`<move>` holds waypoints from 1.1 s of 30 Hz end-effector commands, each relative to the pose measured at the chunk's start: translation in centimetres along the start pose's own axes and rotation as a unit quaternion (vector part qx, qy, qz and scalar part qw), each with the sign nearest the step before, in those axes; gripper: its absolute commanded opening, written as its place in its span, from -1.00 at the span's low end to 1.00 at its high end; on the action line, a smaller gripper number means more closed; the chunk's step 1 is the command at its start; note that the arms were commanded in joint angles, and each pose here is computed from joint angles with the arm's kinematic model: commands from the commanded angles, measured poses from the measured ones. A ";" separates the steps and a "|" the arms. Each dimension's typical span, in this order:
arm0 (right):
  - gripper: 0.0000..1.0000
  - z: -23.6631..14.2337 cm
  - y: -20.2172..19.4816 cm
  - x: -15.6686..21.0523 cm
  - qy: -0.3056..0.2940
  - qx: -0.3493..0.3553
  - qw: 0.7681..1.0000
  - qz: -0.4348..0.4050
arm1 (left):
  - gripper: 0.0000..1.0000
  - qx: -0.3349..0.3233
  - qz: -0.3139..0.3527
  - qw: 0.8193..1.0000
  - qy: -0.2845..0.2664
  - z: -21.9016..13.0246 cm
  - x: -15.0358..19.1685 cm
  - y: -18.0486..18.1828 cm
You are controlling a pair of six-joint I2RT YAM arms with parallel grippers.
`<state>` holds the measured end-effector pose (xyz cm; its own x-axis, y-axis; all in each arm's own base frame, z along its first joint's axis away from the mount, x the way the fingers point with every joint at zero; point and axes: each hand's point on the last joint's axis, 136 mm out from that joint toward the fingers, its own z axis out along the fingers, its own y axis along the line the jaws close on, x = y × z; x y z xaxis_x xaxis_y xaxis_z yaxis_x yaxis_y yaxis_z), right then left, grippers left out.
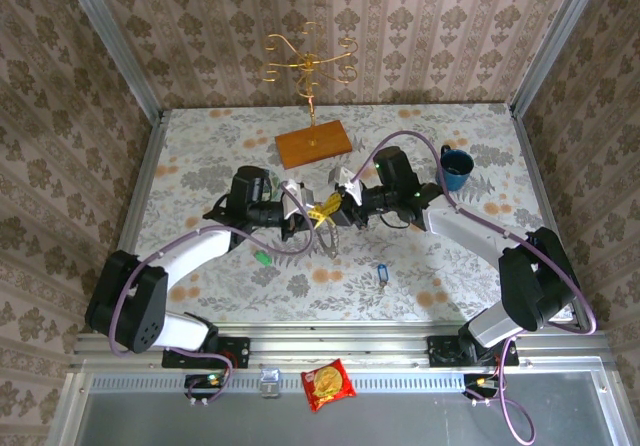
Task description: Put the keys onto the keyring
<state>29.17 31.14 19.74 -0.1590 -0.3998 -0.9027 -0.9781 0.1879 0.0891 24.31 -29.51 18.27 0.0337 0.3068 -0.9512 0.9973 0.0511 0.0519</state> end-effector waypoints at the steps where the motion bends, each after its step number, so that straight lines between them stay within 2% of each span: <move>1: -0.29 -0.8 -0.5 -0.1 0.006 0.027 1.000 -0.013 | -1.00 -0.010 0.026 0.999 -0.028 -0.1 -1.3 0.1; 4: -0.15 -2.1 -1.4 0.8 0.026 0.074 0.997 -0.030 | -1.00 -0.016 0.034 0.999 -0.011 0.1 -0.3 -0.1; 10: -0.17 -2.7 -0.9 4.4 0.115 0.101 0.984 -0.094 | -1.00 -0.005 0.051 0.998 0.022 0.7 1.0 -1.2; 12: -0.20 -2.8 0.0 3.9 0.111 0.098 0.981 -0.122 | -1.00 -0.004 0.056 0.998 0.024 0.8 1.1 -1.4; 19: -0.31 -1.4 0.4 3.5 0.096 0.084 0.984 -0.124 | -1.00 0.000 0.067 0.997 0.026 1.1 1.1 -1.9; 33: -1.00 -0.4 1.0 4.4 0.115 0.063 0.983 -0.126 | -1.00 -0.004 0.075 0.997 0.027 1.1 1.1 -2.2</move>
<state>27.85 29.17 16.53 0.0451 -0.6198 -0.7835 -0.9643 0.1778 -0.1961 23.11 -30.22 15.68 0.1255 0.3893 -0.9125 0.9875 0.0392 0.1526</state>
